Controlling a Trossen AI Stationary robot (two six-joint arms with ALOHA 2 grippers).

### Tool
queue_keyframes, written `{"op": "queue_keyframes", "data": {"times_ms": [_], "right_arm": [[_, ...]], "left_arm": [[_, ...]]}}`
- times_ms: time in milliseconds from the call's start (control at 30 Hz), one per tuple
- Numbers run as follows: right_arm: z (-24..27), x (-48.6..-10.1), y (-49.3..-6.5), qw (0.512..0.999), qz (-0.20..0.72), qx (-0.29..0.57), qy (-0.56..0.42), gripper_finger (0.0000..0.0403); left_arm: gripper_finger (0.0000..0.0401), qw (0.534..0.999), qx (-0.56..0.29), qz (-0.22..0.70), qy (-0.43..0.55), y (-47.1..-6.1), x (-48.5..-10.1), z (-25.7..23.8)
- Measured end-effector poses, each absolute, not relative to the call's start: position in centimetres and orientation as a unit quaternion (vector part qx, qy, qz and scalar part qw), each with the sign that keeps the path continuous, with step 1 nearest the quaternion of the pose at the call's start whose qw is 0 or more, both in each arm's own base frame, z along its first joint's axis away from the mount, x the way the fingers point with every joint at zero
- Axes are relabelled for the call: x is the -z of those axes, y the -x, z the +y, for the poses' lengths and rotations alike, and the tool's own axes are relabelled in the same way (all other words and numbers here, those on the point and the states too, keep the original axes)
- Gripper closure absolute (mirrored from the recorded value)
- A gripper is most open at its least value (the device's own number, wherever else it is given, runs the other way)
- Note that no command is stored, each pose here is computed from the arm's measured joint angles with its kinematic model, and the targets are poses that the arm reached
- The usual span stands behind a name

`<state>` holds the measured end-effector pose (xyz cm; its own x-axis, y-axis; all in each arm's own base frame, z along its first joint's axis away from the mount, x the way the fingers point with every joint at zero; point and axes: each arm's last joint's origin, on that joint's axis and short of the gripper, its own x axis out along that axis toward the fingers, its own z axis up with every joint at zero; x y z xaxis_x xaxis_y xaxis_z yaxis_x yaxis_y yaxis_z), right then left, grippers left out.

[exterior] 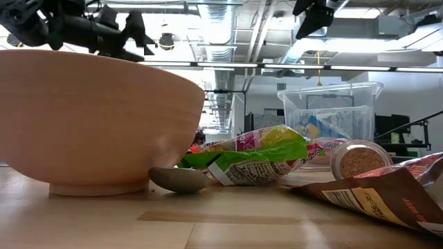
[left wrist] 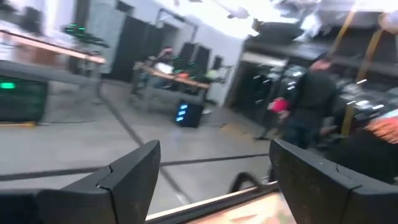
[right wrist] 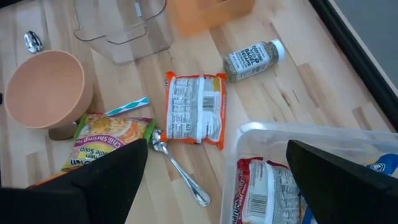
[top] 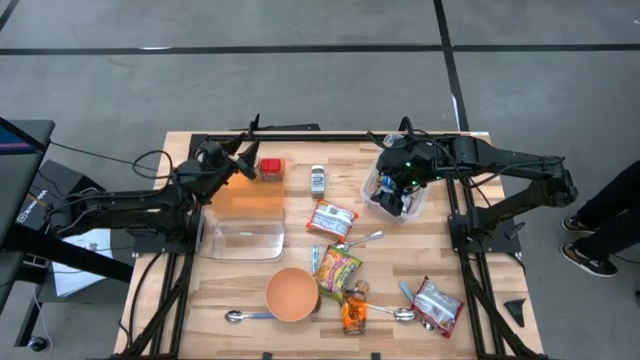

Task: Pick & Place Food Item
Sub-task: Put the red noodle pack into the top transparent bin

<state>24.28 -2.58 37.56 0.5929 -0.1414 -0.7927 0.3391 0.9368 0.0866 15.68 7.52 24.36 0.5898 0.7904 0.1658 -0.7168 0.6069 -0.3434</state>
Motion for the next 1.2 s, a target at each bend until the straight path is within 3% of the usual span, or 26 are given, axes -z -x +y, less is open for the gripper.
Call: {"op": "queue_keyframes", "data": {"times_ms": [400,1200], "right_arm": [[-2.9,-37.5,-24.2,0.885,0.434,0.136,-0.098,0.0023],[-3.0,-37.3,-23.9,0.880,0.454,0.125,-0.061,0.0023]], "left_arm": [[0.0105,0.906,-0.302,-0.239,0.174,-16.2,-27.0,6.6],[0.0105,0.939,-0.197,-0.245,0.140,-20.9,-33.4,4.1]]}}
